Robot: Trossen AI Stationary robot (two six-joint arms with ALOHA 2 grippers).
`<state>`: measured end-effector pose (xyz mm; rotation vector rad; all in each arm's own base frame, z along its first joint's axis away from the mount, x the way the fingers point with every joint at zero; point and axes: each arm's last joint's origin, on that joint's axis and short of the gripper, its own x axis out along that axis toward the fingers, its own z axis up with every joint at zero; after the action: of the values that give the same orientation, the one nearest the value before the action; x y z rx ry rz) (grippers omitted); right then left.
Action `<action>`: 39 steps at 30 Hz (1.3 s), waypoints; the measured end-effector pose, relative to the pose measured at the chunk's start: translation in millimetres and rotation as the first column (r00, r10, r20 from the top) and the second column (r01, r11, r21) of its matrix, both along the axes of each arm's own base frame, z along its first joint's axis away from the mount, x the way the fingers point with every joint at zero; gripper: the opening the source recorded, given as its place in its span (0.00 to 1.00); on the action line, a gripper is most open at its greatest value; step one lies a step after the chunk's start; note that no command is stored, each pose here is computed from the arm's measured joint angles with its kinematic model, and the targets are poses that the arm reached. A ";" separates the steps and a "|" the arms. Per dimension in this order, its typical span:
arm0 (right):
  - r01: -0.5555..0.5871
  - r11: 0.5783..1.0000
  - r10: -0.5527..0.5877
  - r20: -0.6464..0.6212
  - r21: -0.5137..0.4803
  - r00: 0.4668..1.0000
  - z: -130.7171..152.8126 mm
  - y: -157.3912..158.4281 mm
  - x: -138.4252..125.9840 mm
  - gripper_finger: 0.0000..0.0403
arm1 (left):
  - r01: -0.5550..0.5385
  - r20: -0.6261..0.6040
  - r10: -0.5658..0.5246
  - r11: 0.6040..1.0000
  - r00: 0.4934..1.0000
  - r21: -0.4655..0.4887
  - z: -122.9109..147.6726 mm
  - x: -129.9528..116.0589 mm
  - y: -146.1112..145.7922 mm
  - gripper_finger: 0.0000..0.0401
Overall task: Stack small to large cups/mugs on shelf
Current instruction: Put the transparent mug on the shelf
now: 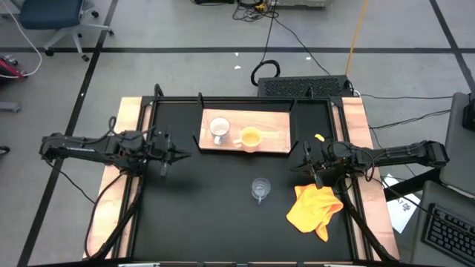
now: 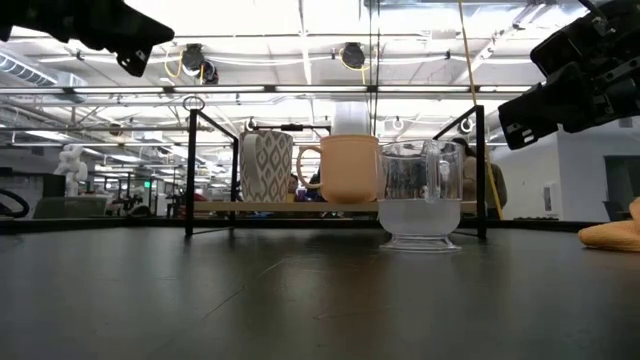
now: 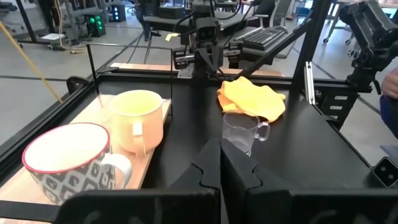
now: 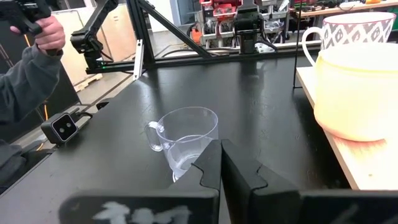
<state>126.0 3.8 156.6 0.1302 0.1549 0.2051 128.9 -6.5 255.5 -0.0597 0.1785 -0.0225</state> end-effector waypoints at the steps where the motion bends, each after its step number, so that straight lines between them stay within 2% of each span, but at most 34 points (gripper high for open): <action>1: 0.000 1.000 0.000 0.000 0.000 1.000 0.0 0.0 0.0 0.00 | 0.000 0.000 0.000 1.000 1.000 0.000 0.0 -0.2 0.0 0.00; 6: 0.000 1.000 0.000 0.000 0.000 1.000 0.0 0.0 0.0 0.00 | -0.009 -0.045 0.010 0.999 0.999 0.039 -4.4 -0.6 0.5 0.00; 10: 0.000 1.000 0.000 0.000 0.000 1.000 0.0 0.0 0.0 0.00 | -0.130 -0.101 0.136 0.990 0.986 0.060 -10.1 -2.1 4.2 0.00; 15: 0.000 1.000 0.000 0.000 0.000 1.000 0.0 0.0 0.0 0.00 | -0.076 -0.080 0.082 0.994 0.993 0.079 -8.0 -3.0 2.8 0.00; 18: 0.000 1.000 0.000 0.001 0.000 1.000 0.1 0.0 0.0 0.00 | 0.000 -0.075 0.009 0.994 0.997 0.109 -8.6 -2.6 0.9 0.00; 23: 0.000 1.000 0.000 0.001 0.000 1.000 0.1 0.0 0.0 0.00 | 0.050 -0.038 -0.045 0.990 0.998 0.133 -23.5 -0.4 -0.6 0.00; 32: 0.000 1.000 0.000 0.001 0.000 1.000 0.1 0.0 0.0 0.00 | 0.047 0.037 -0.052 0.990 0.998 0.132 -69.1 -4.8 -0.6 0.00; 39: 0.000 1.000 0.000 0.002 -0.001 1.000 0.1 0.0 0.0 0.00 | 0.036 0.103 -0.046 0.994 0.994 0.100 -85.5 -8.6 -0.4 0.00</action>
<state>126.1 3.7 156.7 0.1294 0.1532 0.2048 120.3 -6.8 170.0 0.0433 0.0751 -0.0579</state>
